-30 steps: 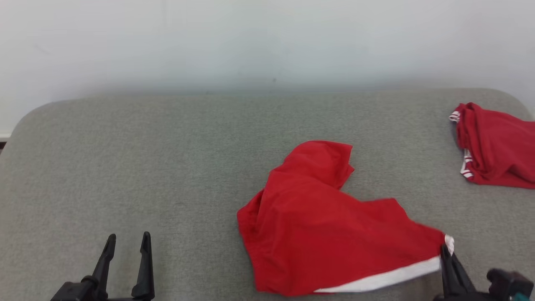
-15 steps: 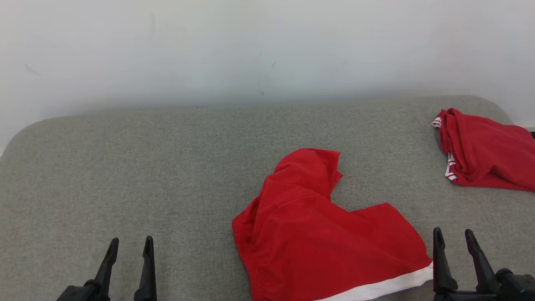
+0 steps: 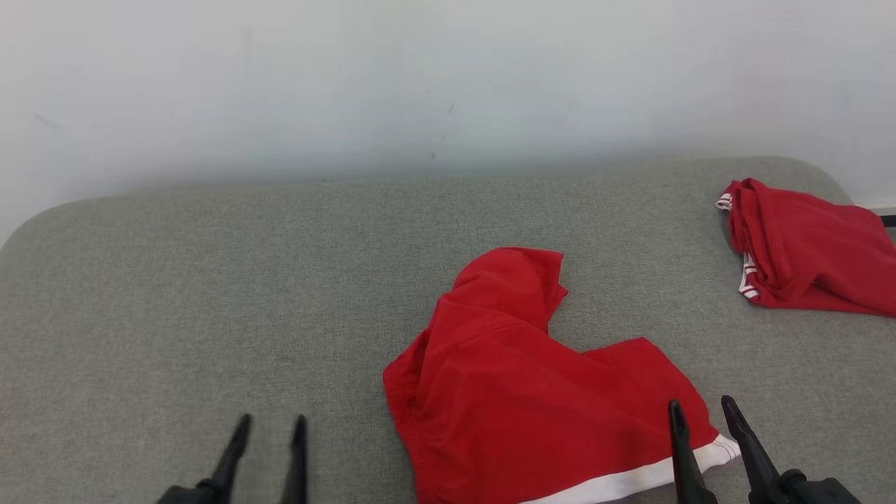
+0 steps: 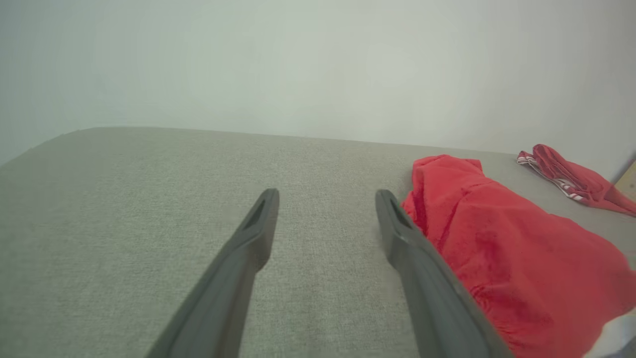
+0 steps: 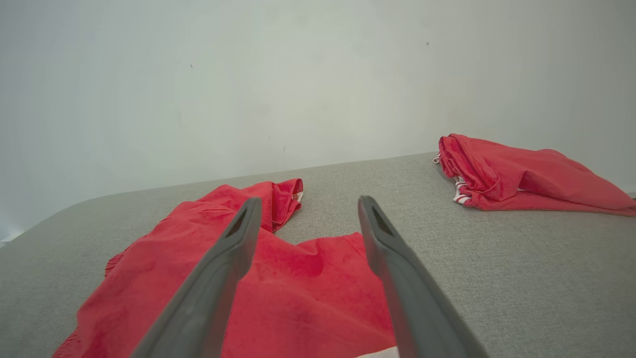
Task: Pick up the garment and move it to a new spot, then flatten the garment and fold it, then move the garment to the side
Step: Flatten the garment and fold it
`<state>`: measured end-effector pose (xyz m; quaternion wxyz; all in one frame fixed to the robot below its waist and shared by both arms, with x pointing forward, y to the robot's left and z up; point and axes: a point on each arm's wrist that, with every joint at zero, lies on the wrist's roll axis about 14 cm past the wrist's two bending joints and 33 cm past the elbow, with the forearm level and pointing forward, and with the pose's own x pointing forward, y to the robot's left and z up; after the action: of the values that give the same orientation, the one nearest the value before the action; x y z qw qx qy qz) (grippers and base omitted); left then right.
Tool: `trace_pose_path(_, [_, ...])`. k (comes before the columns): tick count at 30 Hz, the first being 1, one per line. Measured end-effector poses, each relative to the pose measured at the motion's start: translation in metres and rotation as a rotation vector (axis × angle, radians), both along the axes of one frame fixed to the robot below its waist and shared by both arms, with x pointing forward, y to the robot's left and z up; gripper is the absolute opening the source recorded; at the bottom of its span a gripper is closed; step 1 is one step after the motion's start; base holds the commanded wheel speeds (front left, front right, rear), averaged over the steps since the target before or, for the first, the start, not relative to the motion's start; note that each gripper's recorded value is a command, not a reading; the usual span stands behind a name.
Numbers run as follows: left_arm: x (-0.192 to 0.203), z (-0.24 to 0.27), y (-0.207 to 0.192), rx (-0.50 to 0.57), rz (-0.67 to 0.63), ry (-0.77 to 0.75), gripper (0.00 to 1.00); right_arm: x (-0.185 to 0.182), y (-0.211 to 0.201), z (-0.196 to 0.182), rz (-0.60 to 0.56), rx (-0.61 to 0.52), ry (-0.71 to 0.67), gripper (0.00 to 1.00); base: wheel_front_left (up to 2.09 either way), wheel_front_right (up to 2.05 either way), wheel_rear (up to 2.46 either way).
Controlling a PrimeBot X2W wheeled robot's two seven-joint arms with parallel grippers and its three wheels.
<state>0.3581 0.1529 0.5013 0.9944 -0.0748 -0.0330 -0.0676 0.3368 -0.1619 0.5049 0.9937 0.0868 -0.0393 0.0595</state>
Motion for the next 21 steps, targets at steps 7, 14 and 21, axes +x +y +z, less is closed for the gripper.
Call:
trace_pose_path(7, [-0.012,-0.028,-0.066,0.012,-0.224,0.088,1.00,0.003,0.003,-0.001,0.008,0.001,0.003,1.00,0.00,0.00,0.00])
trace_pose_path(14, [-0.033,-0.066,-0.113,0.014,-0.396,0.217,1.00,0.004,-0.003,-0.004,-0.015,0.002,0.013,1.00,0.00,0.00,0.00])
trace_pose_path(21, [-0.032,-0.085,-0.126,0.005,-0.440,0.290,1.00,0.005,-0.013,-0.004,-0.048,0.002,0.014,1.00,0.00,0.00,0.00])
